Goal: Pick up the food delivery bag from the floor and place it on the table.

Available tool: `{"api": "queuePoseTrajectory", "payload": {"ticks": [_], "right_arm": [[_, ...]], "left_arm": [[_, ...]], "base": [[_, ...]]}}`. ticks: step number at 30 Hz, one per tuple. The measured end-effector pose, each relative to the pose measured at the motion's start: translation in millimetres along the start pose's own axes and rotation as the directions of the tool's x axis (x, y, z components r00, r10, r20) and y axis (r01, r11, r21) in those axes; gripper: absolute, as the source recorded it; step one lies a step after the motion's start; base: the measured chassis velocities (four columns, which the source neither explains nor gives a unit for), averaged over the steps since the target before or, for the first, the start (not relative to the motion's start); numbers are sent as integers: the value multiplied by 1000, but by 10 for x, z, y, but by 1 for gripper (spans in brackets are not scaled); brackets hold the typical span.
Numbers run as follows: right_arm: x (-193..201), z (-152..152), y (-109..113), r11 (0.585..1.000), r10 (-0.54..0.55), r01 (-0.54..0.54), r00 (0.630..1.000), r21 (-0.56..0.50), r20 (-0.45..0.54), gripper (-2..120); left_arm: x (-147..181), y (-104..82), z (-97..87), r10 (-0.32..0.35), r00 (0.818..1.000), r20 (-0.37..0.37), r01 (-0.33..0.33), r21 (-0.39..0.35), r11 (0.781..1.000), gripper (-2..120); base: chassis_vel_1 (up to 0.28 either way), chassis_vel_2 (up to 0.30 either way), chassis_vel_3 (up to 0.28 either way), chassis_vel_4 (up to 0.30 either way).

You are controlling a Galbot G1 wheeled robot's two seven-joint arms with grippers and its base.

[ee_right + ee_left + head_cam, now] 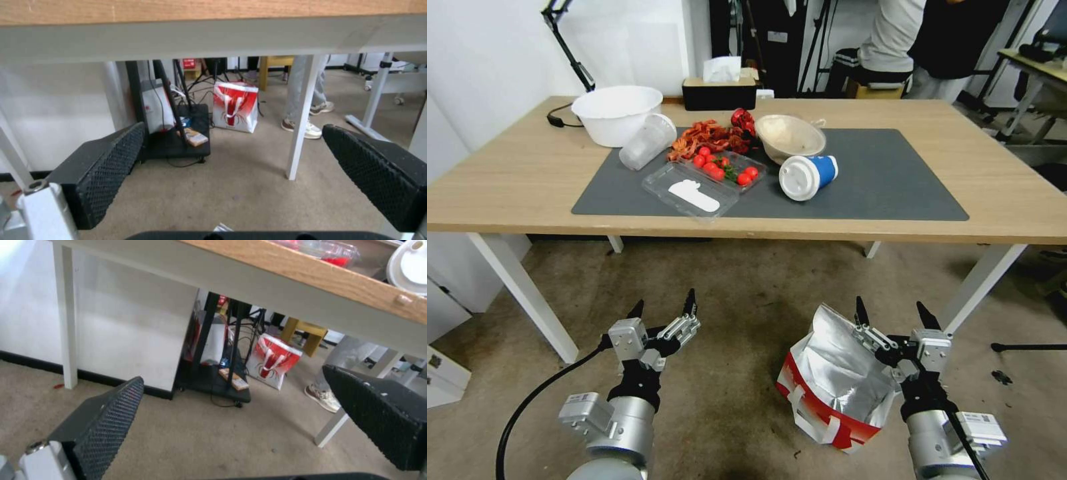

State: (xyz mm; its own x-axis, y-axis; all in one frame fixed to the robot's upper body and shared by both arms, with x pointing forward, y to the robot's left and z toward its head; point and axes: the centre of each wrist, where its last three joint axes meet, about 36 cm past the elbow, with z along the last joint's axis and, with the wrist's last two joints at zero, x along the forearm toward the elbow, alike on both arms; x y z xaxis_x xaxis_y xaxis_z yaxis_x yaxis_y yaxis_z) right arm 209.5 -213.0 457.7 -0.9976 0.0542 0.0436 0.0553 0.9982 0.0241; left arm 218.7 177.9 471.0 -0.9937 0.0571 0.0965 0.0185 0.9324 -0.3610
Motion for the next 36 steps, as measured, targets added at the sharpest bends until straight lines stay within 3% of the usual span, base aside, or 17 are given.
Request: {"api": "queuePoseTrajectory", "payload": {"ticks": [36], "right_arm": [[-10, 29, -3, 1000, -8, 8, 1000, 7, -6, 100]], "left_arm": [[-8, 8, 5, 0, 1000, 0, 0, 1, 1000, 100]], "base": [[0, 0, 0, 0]]}}
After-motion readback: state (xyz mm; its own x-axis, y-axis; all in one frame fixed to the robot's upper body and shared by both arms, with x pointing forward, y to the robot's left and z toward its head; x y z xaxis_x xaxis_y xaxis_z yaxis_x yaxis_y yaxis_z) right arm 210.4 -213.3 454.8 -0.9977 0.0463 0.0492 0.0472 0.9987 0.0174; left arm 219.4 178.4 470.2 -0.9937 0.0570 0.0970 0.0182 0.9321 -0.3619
